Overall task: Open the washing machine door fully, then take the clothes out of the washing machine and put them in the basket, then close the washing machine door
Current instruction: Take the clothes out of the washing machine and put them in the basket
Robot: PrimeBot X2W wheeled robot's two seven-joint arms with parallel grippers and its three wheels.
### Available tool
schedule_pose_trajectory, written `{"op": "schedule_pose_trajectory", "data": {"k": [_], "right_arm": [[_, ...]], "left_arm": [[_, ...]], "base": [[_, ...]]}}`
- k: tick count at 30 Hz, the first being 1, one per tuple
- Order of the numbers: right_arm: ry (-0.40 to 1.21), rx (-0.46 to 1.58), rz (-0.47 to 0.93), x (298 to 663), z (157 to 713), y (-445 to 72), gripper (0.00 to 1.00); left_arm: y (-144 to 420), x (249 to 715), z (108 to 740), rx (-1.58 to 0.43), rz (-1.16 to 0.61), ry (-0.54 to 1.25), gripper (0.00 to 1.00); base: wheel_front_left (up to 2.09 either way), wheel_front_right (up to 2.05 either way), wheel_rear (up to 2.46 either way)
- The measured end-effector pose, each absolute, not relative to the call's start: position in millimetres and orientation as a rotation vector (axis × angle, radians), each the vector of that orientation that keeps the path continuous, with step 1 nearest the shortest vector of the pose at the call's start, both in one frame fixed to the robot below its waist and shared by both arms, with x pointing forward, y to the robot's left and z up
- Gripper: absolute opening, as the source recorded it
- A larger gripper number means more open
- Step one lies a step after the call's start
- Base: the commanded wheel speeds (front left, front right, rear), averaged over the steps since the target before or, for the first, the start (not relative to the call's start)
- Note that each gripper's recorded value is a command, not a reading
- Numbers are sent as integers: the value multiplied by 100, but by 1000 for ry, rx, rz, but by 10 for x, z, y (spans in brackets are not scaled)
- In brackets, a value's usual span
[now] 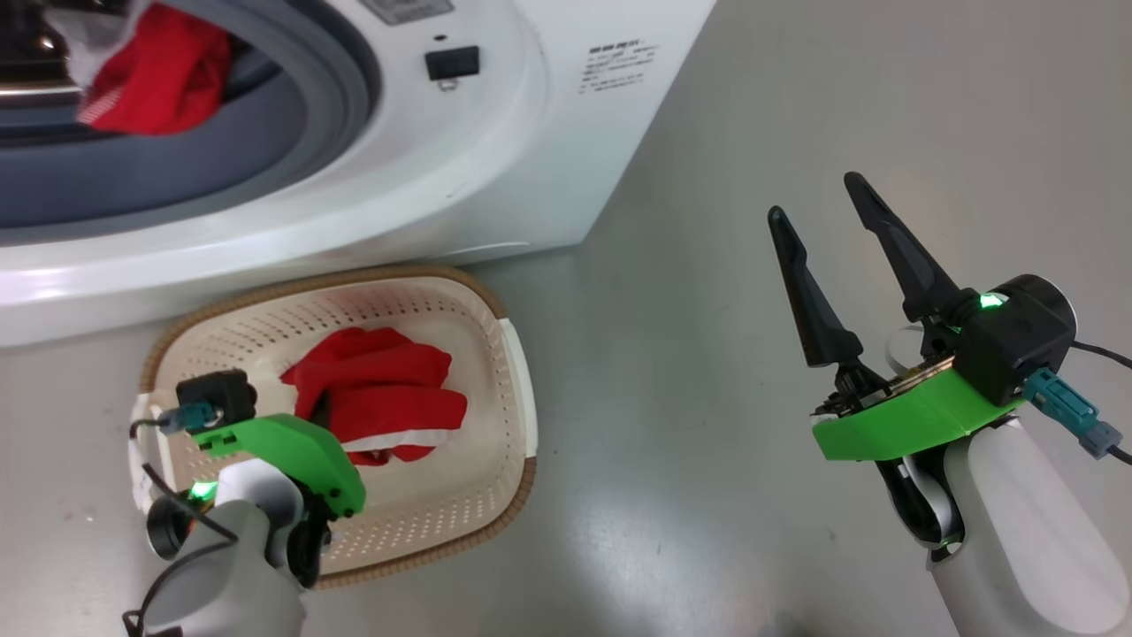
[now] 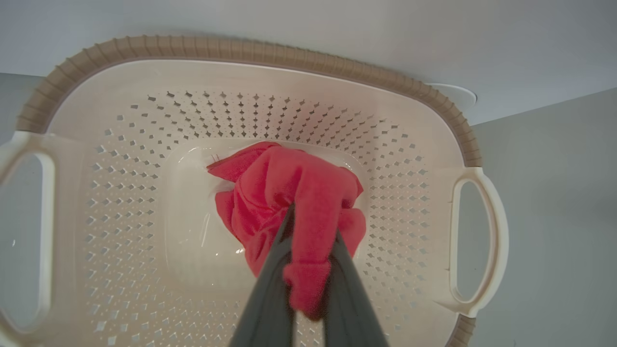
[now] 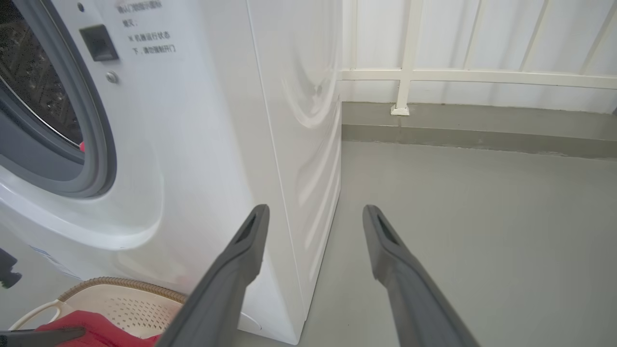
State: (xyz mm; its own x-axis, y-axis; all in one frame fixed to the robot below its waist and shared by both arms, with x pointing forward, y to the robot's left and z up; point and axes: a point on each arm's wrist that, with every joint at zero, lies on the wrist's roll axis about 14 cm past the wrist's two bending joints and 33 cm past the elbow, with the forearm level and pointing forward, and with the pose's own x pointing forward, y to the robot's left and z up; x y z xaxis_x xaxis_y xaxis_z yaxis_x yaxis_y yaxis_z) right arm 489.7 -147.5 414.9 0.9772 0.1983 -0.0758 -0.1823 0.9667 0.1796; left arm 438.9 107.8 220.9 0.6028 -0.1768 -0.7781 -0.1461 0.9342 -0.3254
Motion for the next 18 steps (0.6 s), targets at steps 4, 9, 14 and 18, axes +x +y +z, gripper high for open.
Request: {"op": "schedule_pose_trajectory", "data": {"k": [4, 9, 14, 18], "right_arm": [[115, 170, 180, 4882, 4058, -1518, 100], [117, 163, 171, 4920, 4028, -1558, 100], [124, 159, 165, 4909, 4007, -1584, 100], [114, 158, 165, 4907, 4059, -1585, 100]], "left_arm": [[1058, 4341, 2059, -358, -22, 992, 0], [1044, 4270, 1896, -298, -45, 1060, 0], [1010, 4273, 1863, -288, -52, 1081, 12], [1019, 4311, 1928, -286, -48, 1053, 100]], "base": [[0, 0, 0], [0, 0, 0], [0, 0, 0], [0, 0, 0]]}}
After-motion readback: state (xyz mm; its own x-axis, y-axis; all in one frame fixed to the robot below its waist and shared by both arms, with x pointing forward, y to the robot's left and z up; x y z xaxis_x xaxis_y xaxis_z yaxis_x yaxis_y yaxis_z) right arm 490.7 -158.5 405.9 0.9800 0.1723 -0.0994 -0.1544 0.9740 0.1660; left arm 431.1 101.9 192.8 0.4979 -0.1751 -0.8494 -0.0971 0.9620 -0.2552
